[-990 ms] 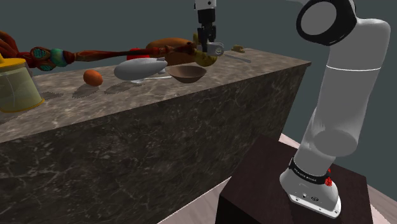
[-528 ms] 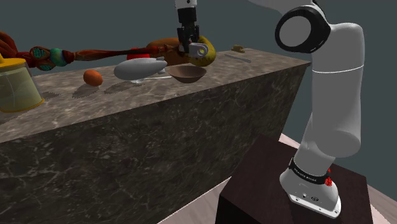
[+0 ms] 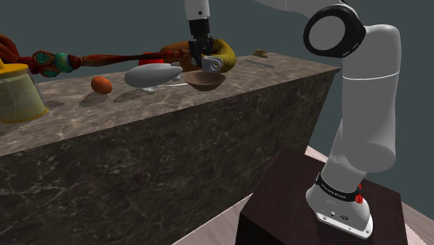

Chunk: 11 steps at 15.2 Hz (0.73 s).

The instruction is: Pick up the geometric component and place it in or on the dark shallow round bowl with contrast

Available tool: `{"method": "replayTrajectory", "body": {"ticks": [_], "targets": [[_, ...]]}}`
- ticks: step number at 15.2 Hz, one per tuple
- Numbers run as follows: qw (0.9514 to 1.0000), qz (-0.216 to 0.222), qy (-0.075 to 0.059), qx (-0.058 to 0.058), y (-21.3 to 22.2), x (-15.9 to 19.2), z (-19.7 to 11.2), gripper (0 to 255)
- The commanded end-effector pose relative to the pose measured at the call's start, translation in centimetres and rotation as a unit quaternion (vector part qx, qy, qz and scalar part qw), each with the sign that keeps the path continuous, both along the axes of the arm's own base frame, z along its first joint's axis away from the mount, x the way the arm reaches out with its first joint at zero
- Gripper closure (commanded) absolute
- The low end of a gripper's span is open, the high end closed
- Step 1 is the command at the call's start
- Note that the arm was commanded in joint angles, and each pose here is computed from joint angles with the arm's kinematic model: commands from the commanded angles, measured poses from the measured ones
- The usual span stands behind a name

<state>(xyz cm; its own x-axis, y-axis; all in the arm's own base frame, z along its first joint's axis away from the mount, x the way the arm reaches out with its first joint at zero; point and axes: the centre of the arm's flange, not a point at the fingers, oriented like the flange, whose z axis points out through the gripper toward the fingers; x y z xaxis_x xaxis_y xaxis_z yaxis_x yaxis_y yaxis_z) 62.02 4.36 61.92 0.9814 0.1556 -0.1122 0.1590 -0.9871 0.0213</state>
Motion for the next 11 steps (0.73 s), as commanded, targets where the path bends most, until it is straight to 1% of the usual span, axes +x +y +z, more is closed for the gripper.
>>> {"method": "replayTrajectory", "body": {"ticks": [1, 6, 11], "targets": [[1.0000, 0.000, 0.000, 0.000, 0.0, 0.0, -1.0, 255], [1.0000, 0.000, 0.000, 0.000, 0.0, 0.0, -3.7, 255], [1.0000, 0.000, 0.000, 0.000, 0.0, 0.0, -3.7, 255]]}}
